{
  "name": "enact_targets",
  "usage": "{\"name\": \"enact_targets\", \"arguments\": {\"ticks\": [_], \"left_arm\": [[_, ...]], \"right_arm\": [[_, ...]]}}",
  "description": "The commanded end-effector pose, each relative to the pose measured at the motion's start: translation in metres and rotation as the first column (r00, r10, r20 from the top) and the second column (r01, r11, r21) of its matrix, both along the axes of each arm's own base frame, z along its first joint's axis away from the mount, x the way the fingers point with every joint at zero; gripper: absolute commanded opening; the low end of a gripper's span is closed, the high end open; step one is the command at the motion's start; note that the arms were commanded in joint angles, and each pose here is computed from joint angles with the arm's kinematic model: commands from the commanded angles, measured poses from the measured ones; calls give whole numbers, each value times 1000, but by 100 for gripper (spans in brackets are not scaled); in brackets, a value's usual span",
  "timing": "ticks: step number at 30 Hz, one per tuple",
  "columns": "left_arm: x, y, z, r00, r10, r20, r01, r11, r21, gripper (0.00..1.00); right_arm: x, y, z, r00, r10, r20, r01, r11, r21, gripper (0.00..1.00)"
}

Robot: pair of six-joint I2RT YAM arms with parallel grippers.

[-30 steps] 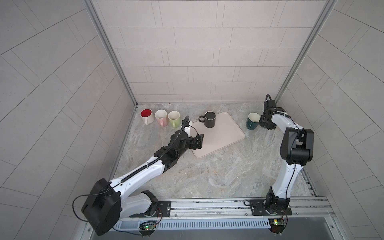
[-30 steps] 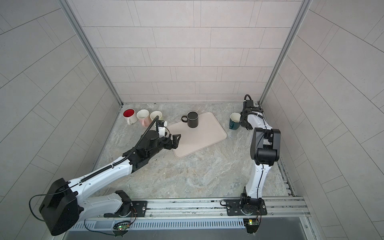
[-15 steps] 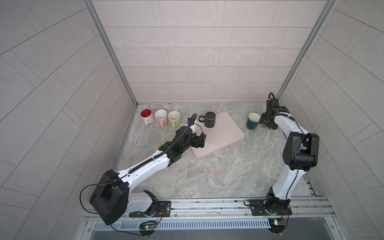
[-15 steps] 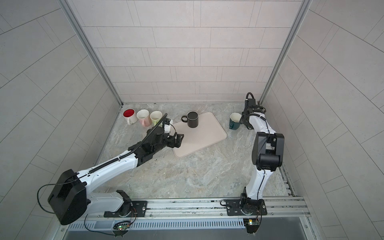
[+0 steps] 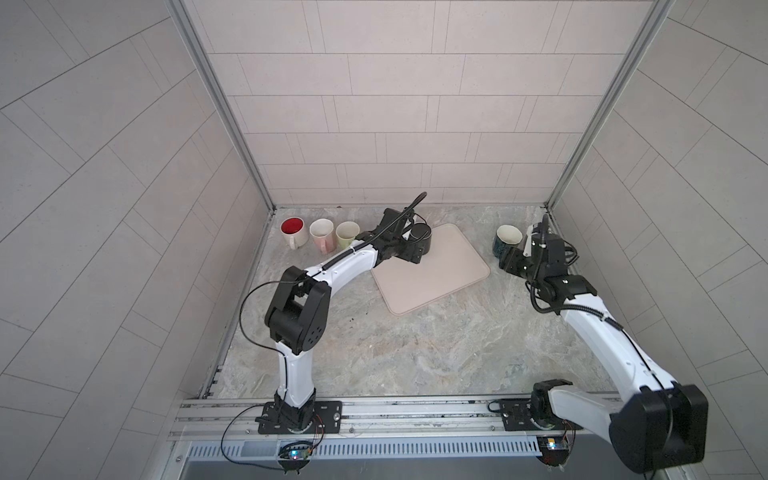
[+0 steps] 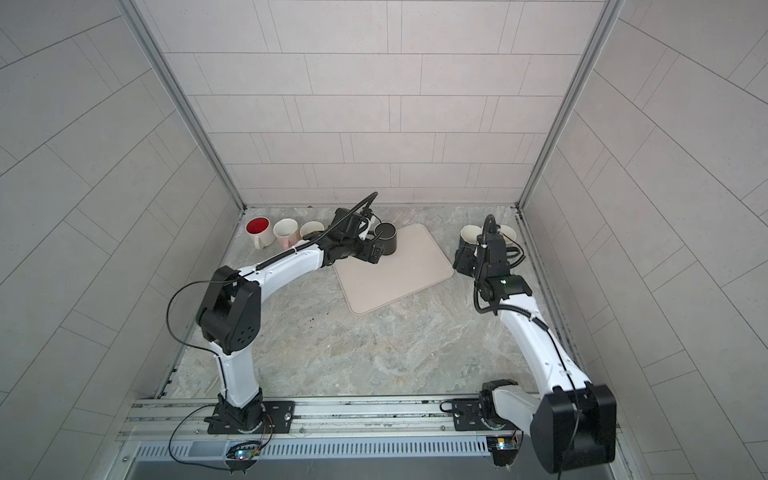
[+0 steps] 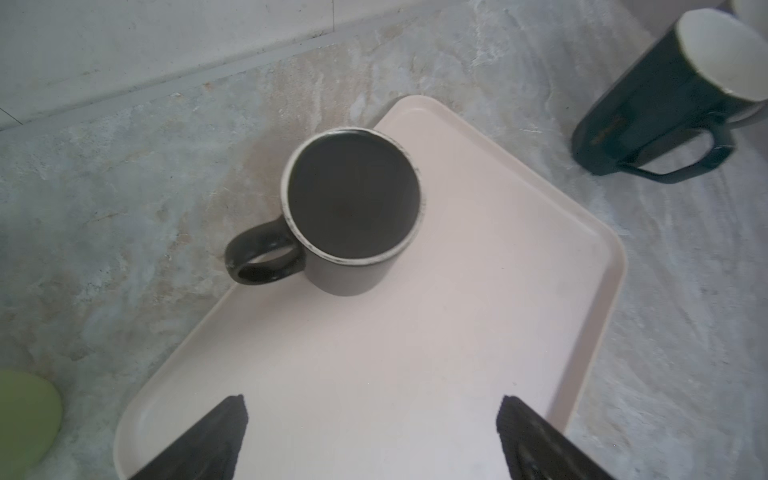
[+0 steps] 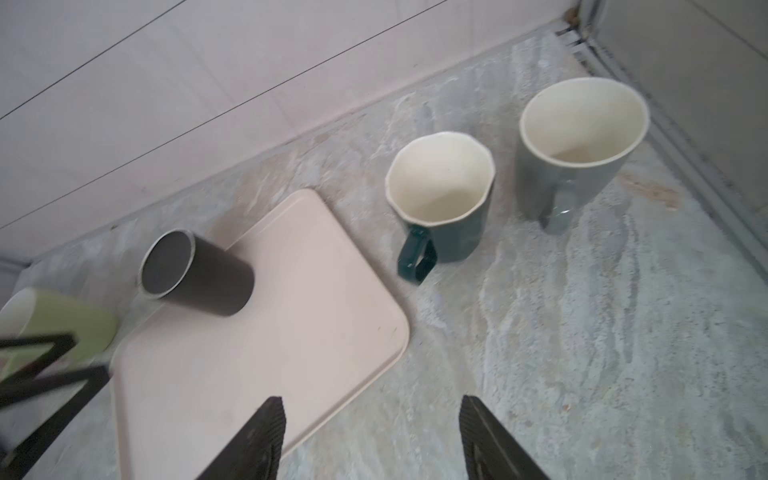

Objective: Turn the mug right side up
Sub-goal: 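Open and withdraw the right gripper while the left gripper lowers toward the black mug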

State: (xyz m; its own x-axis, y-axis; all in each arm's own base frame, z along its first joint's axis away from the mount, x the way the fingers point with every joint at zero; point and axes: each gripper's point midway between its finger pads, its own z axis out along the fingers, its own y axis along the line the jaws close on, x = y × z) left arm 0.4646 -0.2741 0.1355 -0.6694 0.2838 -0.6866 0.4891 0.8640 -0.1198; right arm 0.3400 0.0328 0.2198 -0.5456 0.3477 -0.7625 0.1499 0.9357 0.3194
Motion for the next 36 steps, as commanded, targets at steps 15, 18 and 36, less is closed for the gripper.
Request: {"name": "enact_targets", "arguments": {"ticks": [15, 18, 36], "left_arm": [[31, -8, -32, 921, -390, -17, 390, 917, 89, 99], [37, -7, -37, 917, -399, -15, 398, 909, 123, 99], [34, -33, -53, 892, -452, -10, 451, 888, 87, 94]], "right_arm": [[-121, 9, 45, 968, 170, 185, -160, 985, -70, 70], [-122, 9, 42, 972, 168, 166, -160, 985, -57, 70], [-121, 10, 29, 981, 138, 136, -140, 990, 1, 69]]}}
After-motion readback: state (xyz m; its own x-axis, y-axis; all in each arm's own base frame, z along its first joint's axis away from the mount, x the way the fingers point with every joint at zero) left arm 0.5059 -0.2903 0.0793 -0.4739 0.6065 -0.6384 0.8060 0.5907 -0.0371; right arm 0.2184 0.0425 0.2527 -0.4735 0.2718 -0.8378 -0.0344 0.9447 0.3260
